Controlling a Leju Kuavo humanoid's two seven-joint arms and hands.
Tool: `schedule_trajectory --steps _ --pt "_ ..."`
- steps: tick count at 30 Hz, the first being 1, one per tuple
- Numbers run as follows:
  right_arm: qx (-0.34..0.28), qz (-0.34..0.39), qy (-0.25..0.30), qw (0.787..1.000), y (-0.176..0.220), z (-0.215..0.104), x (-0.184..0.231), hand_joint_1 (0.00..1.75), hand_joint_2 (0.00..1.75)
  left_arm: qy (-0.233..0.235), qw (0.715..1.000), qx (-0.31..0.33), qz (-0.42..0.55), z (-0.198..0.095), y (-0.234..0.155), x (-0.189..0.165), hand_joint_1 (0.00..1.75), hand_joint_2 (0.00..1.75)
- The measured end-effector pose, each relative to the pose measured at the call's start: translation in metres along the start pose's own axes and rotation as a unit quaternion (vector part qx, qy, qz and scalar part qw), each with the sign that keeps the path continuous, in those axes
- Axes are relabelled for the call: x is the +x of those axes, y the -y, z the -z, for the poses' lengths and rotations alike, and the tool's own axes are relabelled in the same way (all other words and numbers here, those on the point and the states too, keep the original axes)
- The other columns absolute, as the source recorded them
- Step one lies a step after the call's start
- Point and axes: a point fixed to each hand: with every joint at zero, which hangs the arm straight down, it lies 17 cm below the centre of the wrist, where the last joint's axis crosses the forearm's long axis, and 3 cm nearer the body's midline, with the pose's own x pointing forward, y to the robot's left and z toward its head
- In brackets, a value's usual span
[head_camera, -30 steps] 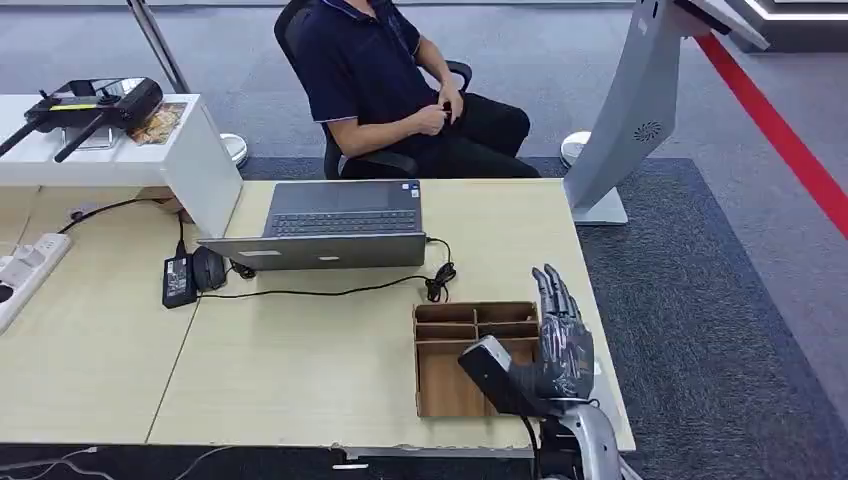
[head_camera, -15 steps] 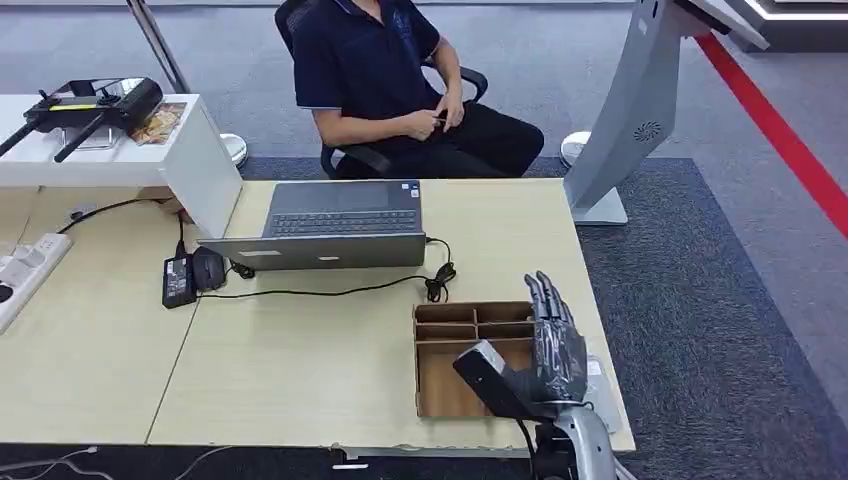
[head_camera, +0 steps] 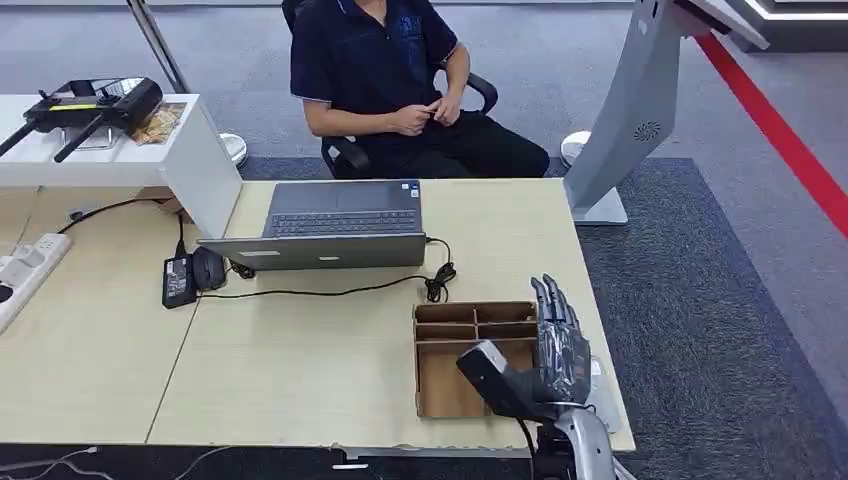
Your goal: Pass the card to the sensor for recognition and then transmit it.
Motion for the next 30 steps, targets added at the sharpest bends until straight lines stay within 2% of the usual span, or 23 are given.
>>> schedule_trajectory --steps 14,30 --pt "-0.031 -0.026 0.005 0.999 0.009 0.003 -0.004 0.0 1.75 -0.002 1.0 0.0 0.0 0.0 0.0 -0.001 0.0 0.0" --pt "-0.025 -0.01 0.023 0.999 -0.002 0.003 0.015 0.0 1.75 0.0 1.0 0.0 0.003 0.0 0.0 0.0 0.0 0.0"
